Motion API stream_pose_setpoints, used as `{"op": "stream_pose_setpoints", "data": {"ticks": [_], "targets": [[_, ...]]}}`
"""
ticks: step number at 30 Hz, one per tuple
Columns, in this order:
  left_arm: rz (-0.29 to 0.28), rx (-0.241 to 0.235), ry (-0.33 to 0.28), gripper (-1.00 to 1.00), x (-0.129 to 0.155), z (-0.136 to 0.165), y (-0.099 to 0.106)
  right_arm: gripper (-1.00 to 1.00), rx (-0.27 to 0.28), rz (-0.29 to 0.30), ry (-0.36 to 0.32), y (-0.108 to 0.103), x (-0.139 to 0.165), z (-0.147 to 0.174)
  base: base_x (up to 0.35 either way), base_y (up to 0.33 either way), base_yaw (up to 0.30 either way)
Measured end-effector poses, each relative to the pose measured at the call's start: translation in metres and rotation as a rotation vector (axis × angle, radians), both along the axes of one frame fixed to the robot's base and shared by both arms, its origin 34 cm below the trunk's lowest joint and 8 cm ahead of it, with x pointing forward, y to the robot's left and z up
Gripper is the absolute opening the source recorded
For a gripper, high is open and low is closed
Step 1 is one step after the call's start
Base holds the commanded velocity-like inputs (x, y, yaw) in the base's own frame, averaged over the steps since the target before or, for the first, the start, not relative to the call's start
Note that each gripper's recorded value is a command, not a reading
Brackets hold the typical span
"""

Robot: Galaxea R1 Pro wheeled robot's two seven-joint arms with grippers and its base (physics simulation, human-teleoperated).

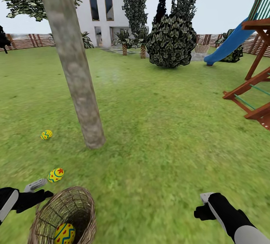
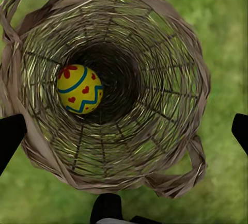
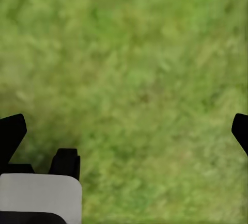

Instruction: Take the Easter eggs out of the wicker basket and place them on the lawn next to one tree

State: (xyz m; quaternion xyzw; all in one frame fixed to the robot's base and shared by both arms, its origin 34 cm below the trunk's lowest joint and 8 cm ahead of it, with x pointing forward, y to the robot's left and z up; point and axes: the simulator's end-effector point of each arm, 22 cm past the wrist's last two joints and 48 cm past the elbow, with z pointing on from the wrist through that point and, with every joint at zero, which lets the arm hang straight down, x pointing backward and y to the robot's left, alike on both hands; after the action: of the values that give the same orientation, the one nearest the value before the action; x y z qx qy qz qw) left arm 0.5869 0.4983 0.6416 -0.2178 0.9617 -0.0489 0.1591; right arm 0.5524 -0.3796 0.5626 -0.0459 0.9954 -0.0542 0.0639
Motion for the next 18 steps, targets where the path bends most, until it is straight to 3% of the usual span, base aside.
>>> {"op": "stream_pose_setpoints", "data": {"ticks": [18], "targets": [[0.001, -0.007, 0.001, 1.0, -0.0003, -0.0017, -0.0033, 1.0, -0.001, 0.0, 0.0, -0.001, -0.0001, 0.0002, 0.0, 0.0, 0.0]]}}
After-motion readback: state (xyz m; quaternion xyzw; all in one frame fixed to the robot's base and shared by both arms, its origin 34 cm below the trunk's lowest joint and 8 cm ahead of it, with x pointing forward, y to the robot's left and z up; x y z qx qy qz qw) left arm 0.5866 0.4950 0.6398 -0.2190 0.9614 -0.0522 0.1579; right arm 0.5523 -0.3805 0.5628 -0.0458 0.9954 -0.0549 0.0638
